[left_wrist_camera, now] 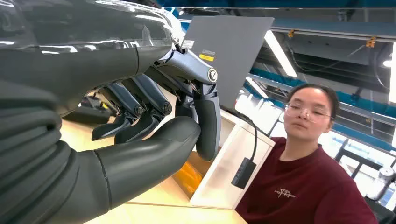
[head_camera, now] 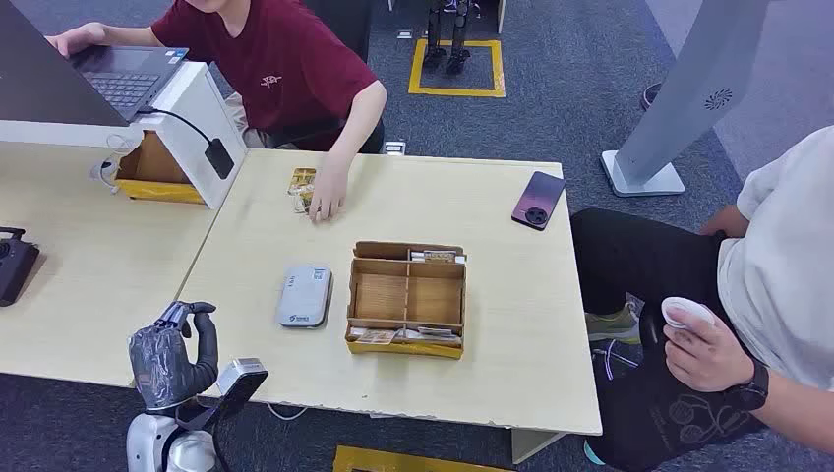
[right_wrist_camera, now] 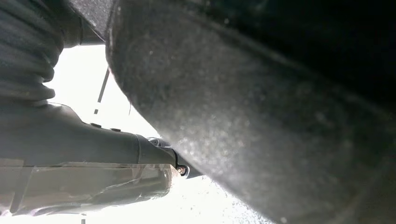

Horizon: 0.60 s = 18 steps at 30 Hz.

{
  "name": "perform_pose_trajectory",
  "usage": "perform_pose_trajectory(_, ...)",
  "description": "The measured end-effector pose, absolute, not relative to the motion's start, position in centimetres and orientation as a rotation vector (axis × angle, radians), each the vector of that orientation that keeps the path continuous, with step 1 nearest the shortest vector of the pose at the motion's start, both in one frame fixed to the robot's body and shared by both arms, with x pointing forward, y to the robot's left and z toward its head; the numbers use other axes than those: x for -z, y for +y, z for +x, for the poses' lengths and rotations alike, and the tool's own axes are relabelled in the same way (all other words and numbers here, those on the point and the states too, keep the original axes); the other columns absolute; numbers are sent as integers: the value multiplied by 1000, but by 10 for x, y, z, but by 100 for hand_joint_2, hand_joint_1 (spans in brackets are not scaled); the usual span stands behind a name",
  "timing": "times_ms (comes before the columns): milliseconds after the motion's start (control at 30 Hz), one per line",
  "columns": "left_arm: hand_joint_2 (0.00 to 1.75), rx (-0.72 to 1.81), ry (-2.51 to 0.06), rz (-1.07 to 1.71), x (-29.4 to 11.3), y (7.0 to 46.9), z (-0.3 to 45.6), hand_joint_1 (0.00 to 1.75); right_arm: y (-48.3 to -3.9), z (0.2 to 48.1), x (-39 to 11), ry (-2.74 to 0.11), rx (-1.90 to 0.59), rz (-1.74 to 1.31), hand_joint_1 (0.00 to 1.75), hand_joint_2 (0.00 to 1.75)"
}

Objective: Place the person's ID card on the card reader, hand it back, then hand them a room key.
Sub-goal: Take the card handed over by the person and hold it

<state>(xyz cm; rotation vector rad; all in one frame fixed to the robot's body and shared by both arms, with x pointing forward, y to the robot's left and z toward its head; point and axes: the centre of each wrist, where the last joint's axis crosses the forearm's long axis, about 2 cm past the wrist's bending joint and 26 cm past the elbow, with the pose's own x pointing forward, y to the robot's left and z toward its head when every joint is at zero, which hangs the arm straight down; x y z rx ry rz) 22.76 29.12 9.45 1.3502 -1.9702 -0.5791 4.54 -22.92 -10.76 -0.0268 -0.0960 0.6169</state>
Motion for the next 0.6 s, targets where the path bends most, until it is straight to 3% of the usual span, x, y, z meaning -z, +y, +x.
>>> perform_pose_trajectory(133,175,573,-1976,1360,-97,292,227,175,-229,45,108,-96,-620,-25,0,175)
perform_pose_trajectory(267,175,579,-1981,1370,-99,292,226,0,-229,46,108,-98,-625,-25,0,175)
perform_pose_trajectory(600,175,535,-1991,1367,-102,292,226,0,-229,46,107,-99,-626,-28,0,175)
